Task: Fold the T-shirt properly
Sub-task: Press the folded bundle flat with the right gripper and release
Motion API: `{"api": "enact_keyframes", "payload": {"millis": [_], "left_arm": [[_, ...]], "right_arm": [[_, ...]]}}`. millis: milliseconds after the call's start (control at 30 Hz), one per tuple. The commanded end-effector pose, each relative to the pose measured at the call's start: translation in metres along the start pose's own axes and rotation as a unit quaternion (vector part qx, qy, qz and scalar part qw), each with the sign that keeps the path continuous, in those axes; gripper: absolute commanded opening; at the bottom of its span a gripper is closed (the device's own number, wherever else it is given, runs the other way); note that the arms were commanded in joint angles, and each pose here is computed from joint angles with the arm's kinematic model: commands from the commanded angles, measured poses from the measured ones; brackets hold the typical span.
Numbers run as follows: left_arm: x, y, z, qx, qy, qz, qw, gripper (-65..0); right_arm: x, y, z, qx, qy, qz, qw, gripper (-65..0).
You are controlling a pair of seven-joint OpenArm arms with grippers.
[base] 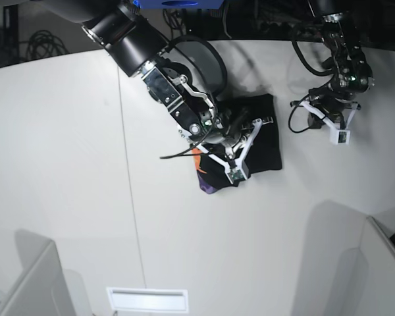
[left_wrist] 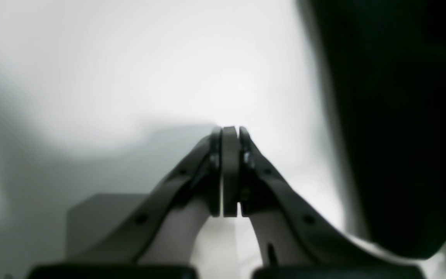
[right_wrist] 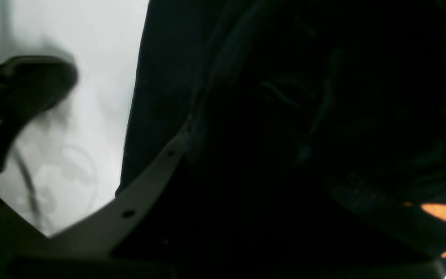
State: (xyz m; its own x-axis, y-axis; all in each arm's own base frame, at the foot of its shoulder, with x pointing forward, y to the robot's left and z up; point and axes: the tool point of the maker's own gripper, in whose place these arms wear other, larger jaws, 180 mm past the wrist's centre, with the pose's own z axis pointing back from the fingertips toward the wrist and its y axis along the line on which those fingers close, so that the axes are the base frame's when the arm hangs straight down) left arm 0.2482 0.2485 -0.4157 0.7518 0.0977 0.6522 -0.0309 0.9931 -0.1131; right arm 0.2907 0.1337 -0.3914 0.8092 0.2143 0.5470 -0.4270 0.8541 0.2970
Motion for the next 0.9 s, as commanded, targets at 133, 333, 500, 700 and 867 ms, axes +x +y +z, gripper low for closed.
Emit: {"api": "enact_keyframes", "payload": {"millis": [133,333,500,700,867], "left_arm": [[0.003,0.025,0.02,0.022,-0.015,-0.013,1.0,-65.0],[-0.008,0.052,0.049,0.048,-0.015,-0.027,0.998,-65.0],[-0.017,0.069,0.074,0.07,-0.011,-0.043,0.997,-65.0],[-0.021,0.088,0.086,0.097,-0.011,-0.03,0.995,-65.0],[-0.021,0.088,0.087,0.098,-0.011,-0.03,0.995,-65.0]], "right_arm": [[0.024,0.012,0.01,0.015,-0.04,-0.001,0.9991,-65.0],[0.034,0.015,0.021,0.014,-0.06,-0.019,0.9979,-44.3],[0.033,0.011,0.021,-0.002,-0.06,-0.041,0.9974,-25.7],[0.034,0.011,0.021,-0.001,-0.061,-0.041,0.9973,-26.7],[0.033,0.016,0.021,0.006,-0.059,-0.041,0.9974,-26.7]]}}
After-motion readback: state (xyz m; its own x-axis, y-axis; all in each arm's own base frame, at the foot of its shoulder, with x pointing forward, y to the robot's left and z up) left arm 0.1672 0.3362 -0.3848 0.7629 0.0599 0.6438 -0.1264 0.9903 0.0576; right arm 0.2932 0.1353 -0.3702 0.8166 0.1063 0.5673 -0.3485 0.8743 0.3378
